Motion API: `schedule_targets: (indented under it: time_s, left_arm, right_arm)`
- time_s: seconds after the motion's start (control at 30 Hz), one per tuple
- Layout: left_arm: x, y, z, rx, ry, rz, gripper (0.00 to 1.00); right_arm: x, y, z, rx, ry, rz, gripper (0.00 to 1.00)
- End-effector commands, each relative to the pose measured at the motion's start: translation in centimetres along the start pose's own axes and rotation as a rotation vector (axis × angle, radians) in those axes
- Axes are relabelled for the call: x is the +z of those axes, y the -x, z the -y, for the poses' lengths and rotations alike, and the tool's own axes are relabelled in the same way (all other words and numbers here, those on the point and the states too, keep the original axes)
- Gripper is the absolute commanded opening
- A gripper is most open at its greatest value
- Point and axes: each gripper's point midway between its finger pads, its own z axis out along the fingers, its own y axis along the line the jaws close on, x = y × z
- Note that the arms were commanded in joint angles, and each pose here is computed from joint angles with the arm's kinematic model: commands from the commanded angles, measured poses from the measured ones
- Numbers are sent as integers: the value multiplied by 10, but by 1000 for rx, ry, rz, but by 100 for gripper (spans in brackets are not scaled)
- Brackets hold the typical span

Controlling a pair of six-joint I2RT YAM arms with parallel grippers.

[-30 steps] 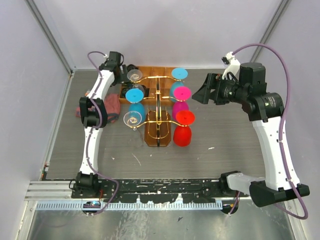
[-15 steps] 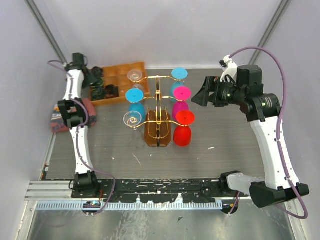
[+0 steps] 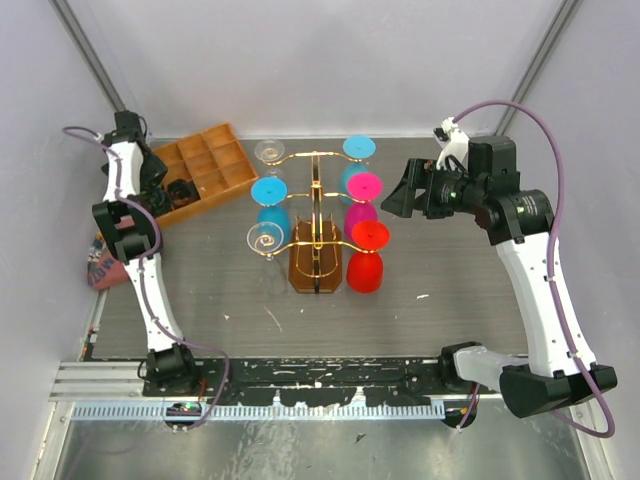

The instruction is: Take the wine glass off the wine glass rack

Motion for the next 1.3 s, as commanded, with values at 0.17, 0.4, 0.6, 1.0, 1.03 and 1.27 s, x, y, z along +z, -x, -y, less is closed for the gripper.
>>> schedule_targets:
  time_s: [0.17,0.4,0.6,1.0,1.03,1.27]
  left_arm:
    - [-70,-17,41,64,-107,69,98]
    - [-103,-51,11,31,-109,12,98]
    - [-121,-96,14,46,-211,-71,98]
    - [-82,-177,27,278,-68,-292,98]
    - [-77,-177,26,293,-48,-301,98]
    - [-72,-143,17,241,18,-260,98]
  right_arm:
    - [-22,13,-17,-49,30,81,86]
    - [-42,12,-32,-24,59,116,86]
    - [-60,3,-40,-1,69,131,86]
    - [-80,3,-45,-5,47,167,87]
    - [-77,3,-43,-1,40,163,87]
    - [-58,5,-41,25,72,117,86]
